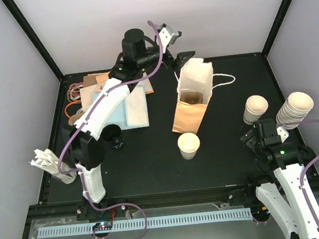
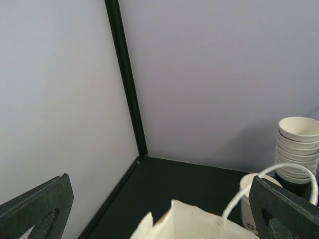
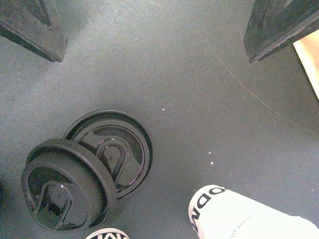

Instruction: Pack the takeout coffee

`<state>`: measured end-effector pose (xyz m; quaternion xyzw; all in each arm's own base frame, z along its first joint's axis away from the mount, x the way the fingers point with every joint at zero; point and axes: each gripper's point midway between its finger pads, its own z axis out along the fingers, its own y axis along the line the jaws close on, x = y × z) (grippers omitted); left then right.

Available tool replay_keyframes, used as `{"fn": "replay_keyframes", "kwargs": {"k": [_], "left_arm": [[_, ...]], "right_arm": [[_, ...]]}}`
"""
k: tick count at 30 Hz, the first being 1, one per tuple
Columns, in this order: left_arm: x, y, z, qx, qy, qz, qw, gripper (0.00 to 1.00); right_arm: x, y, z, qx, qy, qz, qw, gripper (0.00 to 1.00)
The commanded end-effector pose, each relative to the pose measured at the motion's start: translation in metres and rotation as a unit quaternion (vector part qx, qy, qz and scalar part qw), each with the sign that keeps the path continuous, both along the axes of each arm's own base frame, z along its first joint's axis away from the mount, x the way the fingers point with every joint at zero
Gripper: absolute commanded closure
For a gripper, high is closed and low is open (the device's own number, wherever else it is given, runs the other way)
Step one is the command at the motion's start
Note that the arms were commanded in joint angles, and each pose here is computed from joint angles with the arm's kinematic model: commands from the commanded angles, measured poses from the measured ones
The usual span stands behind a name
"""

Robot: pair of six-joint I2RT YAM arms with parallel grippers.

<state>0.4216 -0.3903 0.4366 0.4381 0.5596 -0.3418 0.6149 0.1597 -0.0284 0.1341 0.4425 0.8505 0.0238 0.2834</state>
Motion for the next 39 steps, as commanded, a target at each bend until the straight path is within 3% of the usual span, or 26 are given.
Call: {"fn": "replay_keyframes", "kwargs": {"k": [1,15,34,39], "left_arm": [[-0.015,0.003,0.003,-0.006,0.043,-0.056,0.997,0.01],[0.008,0.013,0.021,-0.003,0.035,-0.041,0.999,0.01],[-0.03,0.041,0.014,0.018,0.024,0.002,1.0,0.01],[-0.01,0.035,0.019,0.01,-0.012,0.013,1.0,0.01]], "right_arm": [[0.003,0.001,0.008,0.007,-0.011,-0.002,1.0,0.0],[0.004,0.006,0.006,0.016,-0.007,0.009,1.0,0.0],[0.002,0.008,0.002,0.021,-0.008,0.015,1.0,0.0],[0.004,0.01,0.0,0.024,-0.004,0.02,1.0,0.0]]}}
